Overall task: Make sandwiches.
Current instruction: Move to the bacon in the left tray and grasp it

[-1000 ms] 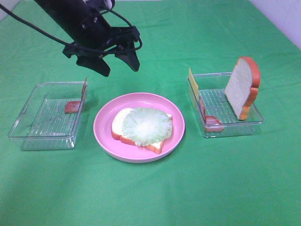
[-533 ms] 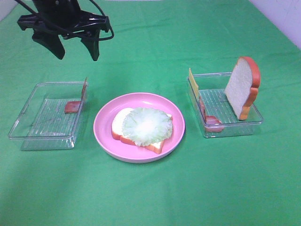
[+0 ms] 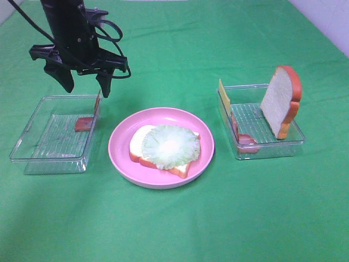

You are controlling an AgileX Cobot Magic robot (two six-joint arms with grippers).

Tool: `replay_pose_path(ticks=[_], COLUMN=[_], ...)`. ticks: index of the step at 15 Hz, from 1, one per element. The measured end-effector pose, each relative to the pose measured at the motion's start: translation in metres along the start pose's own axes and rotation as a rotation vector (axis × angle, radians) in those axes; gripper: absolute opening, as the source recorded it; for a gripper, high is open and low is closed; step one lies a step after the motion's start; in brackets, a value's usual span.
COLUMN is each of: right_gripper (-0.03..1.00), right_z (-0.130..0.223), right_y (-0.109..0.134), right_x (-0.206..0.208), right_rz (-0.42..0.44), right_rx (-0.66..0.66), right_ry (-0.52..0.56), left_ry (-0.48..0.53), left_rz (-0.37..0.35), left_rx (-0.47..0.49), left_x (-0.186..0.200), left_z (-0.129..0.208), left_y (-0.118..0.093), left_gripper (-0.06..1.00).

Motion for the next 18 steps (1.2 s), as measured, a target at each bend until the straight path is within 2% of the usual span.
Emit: replay_pose_path(ticks=[4,7,14,15,16,18], right_gripper=[0.73,0.73,0.73,0.73,0.73,0.73], right_z=[0.000,0.000,0.000,0.000,0.000,0.000], right_y=[0.000,0.000,0.000,0.000,0.000,0.000], right_x=[0.000,0.000,0.000,0.000,0.000,0.000], right_rz=[0.000,0.000,0.000,0.000,0.000,0.000], right_rx=[0.000,0.000,0.000,0.000,0.000,0.000], right_ry=[0.000,0.000,0.000,0.000,0.000,0.000], left_ry=[0.011,-0.002,-0.031,-0.033,-0.035,-0.046], left_rz=[-0.021,-0.020,-0.018,-0.017,-0.016,-0.012], left_rx=[-0.012,-0.014,-0.019,-0.019,-0.019,-0.019], left_x=[-0.023,-0.026,-0.026,-0.026,-0.026,-0.026], left_z=[-0.001,-0.004,-0.009,-0.009,-0.009,-0.011], left_y=[0.001,0.000,0.000,0.000,0.000,-0.001], left_gripper=[0.69,0.67,0.38,0.28,0.24,0.11])
Point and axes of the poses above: a point on each arm's last joint axis where the gripper is mounted, x pointing back along that axis away from the gripper, y along the wrist's bending axis when the last joint is at zero, z = x × y, the point moved 8 cm from there along -x, pointing out along that axis toward the gripper, and after that the axes turned 2 degrees about x, right-handed, at the moved point
